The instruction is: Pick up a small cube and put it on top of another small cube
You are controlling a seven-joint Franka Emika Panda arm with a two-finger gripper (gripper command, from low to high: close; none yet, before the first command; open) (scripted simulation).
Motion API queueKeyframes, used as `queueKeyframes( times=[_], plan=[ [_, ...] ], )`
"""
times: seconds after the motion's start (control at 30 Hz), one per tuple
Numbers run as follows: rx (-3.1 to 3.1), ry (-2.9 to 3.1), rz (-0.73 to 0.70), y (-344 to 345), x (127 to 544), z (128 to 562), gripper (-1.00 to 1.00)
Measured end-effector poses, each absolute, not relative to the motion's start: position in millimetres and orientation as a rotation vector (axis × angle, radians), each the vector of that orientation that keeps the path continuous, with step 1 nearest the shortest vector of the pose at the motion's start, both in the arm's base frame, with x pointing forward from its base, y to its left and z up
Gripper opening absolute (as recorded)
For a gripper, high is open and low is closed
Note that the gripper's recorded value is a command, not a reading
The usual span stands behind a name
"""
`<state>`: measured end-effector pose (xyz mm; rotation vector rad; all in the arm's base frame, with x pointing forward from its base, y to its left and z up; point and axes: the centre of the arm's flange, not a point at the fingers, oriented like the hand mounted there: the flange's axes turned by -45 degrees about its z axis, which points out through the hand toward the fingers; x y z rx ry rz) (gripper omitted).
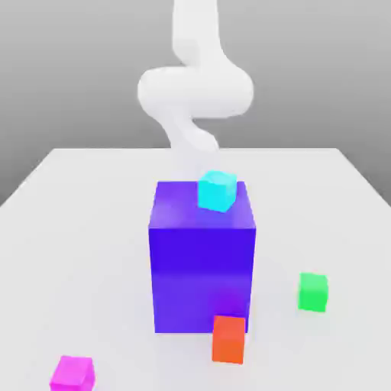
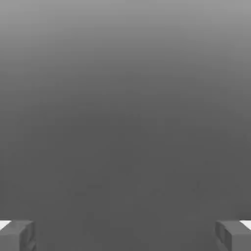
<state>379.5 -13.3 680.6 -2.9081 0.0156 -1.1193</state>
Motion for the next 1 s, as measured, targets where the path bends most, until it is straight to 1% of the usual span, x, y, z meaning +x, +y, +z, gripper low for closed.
queueKeyframes(
  times=[0.1, 0.23, 0.37, 0.5, 0.73, 0.97, 1.0],
  plan=[
    [-2.93, 0.014, -0.996, -29.9, 417.3, 638.8, 0.0],
    [-2.957, 0.02, -0.842, -51.0, 458.0, 579.3, 0.0],
    [-2.984, 0.033, -0.694, -72.2, 489.0, 514.6, 0.0],
    [-3.012, 0.051, -0.548, -93.8, 509.7, 446.3, 0.0],
    [-3.067, 0.095, -0.296, -136.0, 519.3, 324.0, 0.0],
    [-3.131, 0.119, -0.037, -175.5, 497.8, 207.4, 0.0],
    [-3.136, 0.12, -0.019, -178.5, 495.9, 192.6, 0.0]
  ],
)
